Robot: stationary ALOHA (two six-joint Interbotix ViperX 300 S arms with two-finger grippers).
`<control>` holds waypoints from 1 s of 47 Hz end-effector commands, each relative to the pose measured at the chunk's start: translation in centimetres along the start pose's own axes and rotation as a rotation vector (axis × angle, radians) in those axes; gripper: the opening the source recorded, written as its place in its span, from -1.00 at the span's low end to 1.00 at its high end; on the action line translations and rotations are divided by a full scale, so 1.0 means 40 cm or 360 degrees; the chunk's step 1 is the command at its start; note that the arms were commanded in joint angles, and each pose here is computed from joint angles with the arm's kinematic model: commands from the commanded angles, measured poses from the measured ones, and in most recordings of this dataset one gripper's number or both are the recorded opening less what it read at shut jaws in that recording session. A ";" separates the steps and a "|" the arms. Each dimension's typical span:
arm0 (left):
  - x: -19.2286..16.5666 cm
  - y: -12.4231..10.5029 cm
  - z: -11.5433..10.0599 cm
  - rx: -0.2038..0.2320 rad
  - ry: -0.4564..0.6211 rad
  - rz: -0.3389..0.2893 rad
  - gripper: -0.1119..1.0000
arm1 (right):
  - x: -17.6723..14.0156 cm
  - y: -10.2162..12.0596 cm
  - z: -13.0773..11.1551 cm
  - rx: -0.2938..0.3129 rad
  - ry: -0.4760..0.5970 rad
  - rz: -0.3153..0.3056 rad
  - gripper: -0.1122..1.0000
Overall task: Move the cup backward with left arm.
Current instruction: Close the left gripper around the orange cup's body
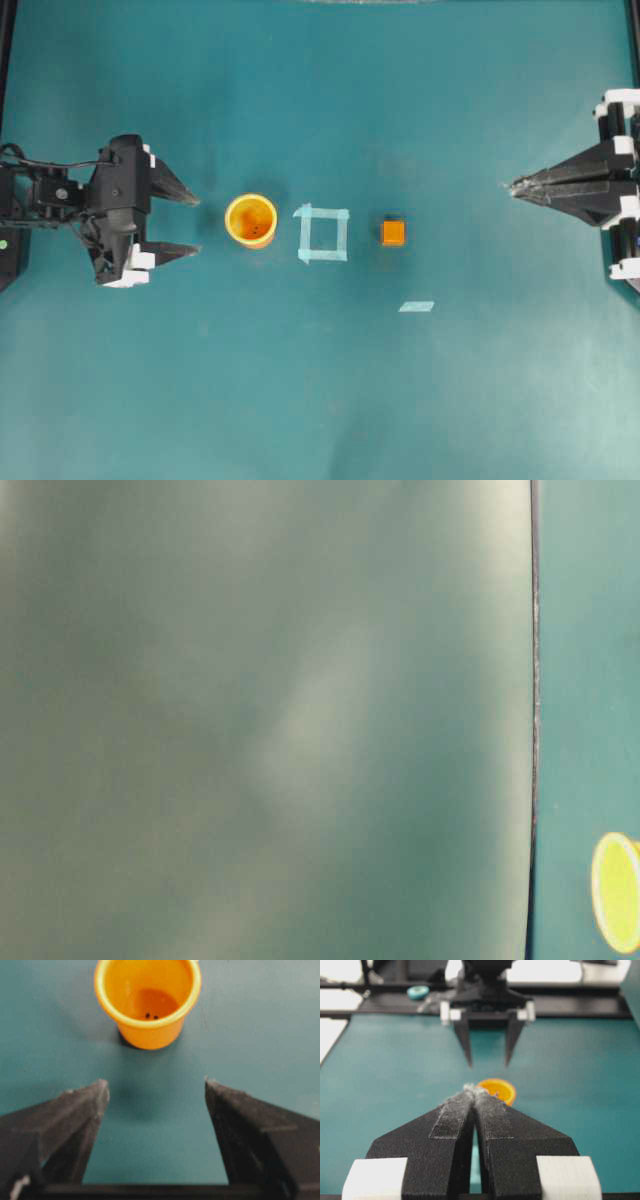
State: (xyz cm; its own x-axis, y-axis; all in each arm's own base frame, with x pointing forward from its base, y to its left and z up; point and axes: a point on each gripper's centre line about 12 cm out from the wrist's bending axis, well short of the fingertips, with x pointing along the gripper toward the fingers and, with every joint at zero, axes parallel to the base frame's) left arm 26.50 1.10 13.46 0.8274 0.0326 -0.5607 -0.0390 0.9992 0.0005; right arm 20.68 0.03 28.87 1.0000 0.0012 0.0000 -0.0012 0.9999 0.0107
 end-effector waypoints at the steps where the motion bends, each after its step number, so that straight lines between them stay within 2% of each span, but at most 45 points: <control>1: 0.015 -0.001 0.019 0.0008 -0.0056 -0.0004 0.57 | 0.007 0.001 0.035 0.0002 -0.0054 0.0003 -0.80; 30: 0.078 0.015 0.032 -0.0016 -0.0056 0.0023 0.71 | 0.008 0.001 0.043 0.0007 -0.0066 0.0003 -0.80; 47: 0.116 0.011 0.046 -0.0014 -0.0156 0.0016 0.71 | 0.009 0.001 0.046 0.0005 -0.0071 0.0003 -0.80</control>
State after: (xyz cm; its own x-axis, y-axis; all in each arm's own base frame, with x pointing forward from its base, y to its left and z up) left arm 30.69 1.83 11.72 0.8556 0.0478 -0.5154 -0.0571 0.9984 -0.0020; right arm 20.75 0.06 29.37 0.9999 0.0027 0.0123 -0.0029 0.9999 0.0122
